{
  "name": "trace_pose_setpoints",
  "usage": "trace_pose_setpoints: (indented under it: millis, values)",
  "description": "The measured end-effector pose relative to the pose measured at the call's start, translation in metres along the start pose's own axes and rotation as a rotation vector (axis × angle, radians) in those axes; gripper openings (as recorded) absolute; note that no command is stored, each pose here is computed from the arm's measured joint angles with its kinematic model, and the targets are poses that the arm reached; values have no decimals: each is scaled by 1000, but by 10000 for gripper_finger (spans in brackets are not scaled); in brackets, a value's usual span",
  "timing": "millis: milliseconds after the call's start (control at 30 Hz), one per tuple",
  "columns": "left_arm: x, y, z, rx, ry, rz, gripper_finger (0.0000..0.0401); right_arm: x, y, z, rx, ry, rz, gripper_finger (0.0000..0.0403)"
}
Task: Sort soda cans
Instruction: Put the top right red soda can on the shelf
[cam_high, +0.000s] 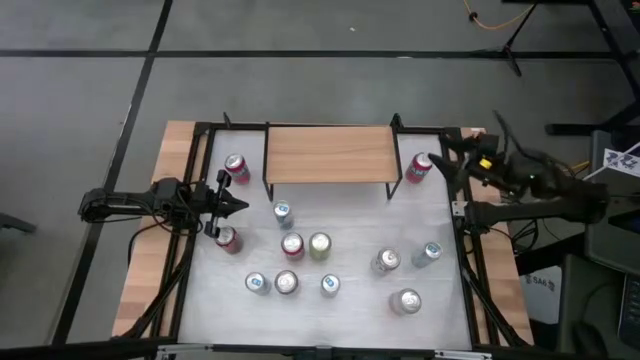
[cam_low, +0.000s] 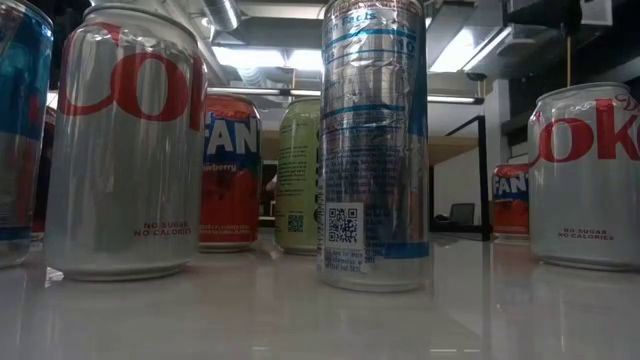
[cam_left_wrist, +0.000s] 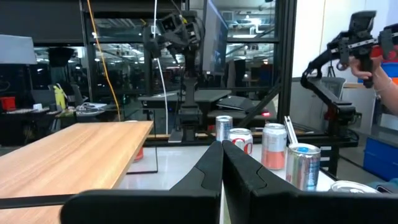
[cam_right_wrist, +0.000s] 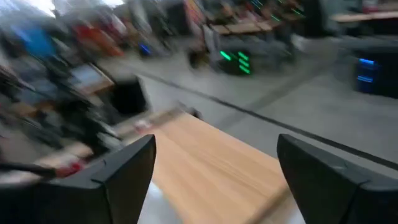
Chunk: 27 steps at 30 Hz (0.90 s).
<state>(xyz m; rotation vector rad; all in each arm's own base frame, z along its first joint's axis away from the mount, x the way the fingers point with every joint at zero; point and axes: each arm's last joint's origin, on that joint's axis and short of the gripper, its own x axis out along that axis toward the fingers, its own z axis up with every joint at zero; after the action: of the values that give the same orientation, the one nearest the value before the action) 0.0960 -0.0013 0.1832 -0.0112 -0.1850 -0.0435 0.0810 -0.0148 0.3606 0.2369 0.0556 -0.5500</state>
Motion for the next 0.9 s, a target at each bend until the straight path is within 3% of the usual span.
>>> trace_pose_setpoints:
  millis: [167,467,667,900]
  values:
    - [0,0,0,0,0,0,0,8,8,24,-152,181,-178,324]
    - [0,0,0,0,-1,0,0,28,9,47,-313,460,-332,324]
    - [0,0,0,0,-1,0,0,52,-13,40,-367,698,-180,324]
    - [0,0,0,0,0,0,0,80,-60,31,-370,861,-130,324]
